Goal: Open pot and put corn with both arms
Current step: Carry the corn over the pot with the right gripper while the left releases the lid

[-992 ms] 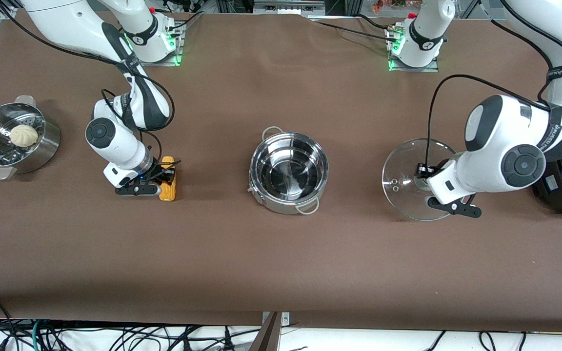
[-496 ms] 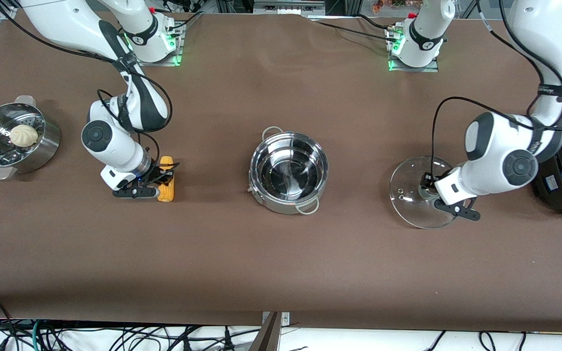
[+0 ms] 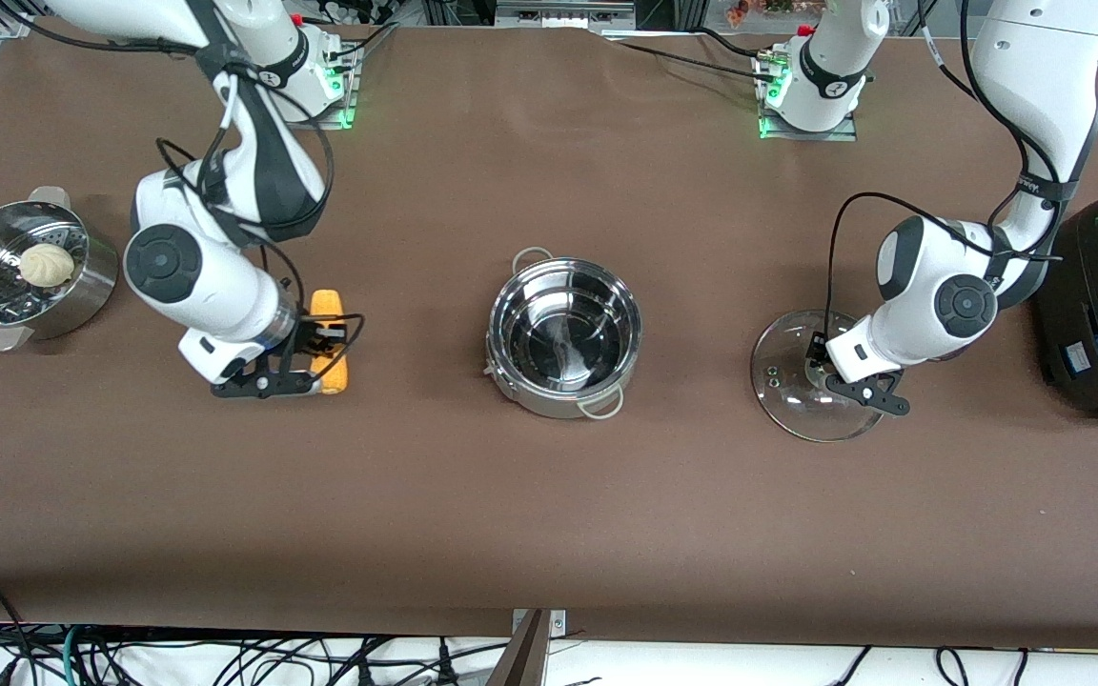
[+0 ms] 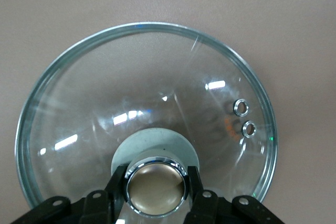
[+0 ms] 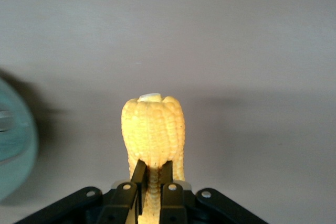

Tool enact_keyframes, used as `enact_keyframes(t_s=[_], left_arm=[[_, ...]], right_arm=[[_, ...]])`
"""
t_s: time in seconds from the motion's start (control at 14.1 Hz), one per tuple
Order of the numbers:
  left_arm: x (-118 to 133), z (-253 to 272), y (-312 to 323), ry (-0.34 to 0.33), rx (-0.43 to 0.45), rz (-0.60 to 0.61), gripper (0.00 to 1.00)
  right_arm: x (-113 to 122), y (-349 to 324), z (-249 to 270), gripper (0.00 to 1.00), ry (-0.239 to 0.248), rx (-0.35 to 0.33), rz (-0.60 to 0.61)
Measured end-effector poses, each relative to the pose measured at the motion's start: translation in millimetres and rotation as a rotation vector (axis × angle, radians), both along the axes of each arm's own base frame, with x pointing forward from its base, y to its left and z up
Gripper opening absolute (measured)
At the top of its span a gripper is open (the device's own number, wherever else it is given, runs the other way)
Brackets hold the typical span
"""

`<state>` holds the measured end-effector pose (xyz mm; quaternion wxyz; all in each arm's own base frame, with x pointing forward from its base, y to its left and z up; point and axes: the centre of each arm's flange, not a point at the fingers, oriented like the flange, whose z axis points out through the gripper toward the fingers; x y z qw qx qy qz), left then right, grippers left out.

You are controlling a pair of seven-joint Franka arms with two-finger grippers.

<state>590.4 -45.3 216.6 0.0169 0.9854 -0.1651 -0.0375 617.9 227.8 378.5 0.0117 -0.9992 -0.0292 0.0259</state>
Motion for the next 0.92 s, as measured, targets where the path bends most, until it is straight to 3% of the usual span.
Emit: enact_keyframes(t_s=[0.35, 0.43, 0.64, 0.78, 0.92], left_arm=[[-1.0, -1.3, 1.2, -0.007, -0.003, 0.0, 0.51], [-1.8, -3.2, 1.0, -0.004, -0.003, 0.0, 0.55], [-3.6, -8.9, 0.8, 0.002, -0.005, 0.0, 0.82], [-1.0, -2.2, -0.2, -0.006, -0.004, -0.001, 1.0], [2.9, 19.1, -1.9, -0.004, 0.005, -0.006, 1.0]], right_arm=[[-32.4, 103.5, 14.1, 0.15, -0.017, 0.005, -0.079], [-40.9, 130.2, 13.4, 0.15, -0.019, 0.009, -0.11], [-68.2, 213.7, 5.9, 0.15, -0.025, 0.025, -0.201], [-74.2, 245.7, 0.6, 0.15, -0.03, 0.039, -0.221], [-67.5, 255.2, -2.2, 0.15, -0.038, 0.052, -0.229]])
